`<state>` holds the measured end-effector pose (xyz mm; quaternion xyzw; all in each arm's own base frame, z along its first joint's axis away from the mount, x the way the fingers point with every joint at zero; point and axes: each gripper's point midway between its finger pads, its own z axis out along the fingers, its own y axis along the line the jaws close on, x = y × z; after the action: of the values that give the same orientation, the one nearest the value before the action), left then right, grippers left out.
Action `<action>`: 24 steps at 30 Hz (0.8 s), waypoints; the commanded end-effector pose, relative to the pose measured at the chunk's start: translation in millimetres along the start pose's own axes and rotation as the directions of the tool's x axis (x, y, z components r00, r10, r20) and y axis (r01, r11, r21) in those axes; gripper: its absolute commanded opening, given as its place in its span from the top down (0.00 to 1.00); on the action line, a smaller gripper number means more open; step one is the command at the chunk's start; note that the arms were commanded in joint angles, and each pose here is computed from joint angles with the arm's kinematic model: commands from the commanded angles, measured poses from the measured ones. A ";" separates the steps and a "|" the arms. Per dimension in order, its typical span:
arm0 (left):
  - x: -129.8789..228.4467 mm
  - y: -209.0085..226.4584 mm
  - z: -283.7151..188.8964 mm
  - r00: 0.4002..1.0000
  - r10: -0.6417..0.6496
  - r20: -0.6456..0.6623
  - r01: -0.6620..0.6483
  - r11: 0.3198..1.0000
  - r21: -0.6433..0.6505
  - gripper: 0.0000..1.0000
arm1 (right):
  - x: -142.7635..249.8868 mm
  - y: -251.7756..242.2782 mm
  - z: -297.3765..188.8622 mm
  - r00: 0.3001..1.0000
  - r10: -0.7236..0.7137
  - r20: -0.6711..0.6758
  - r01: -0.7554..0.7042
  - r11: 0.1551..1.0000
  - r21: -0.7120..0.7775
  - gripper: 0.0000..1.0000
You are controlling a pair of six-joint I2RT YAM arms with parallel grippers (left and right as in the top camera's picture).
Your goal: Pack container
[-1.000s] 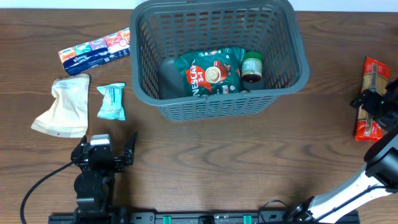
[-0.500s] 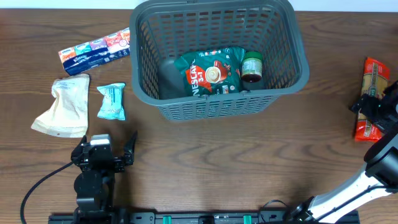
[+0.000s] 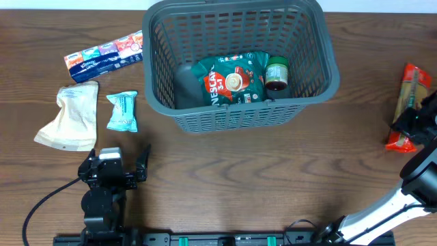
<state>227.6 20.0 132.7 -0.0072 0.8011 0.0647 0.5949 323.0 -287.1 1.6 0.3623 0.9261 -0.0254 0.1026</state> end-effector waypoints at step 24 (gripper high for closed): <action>9.9 -3.5 2.7 1.000 0.017 -0.020 -0.016 1.000 0.015 0.01 | -30.4 79.2 -72.9 0.992 -0.001 0.130 0.050 0.926 -0.375 0.99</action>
<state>227.6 20.0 132.7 -0.0072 0.8011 0.0647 0.5949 345.0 -257.9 17.8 0.3633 0.9183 0.0758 0.1376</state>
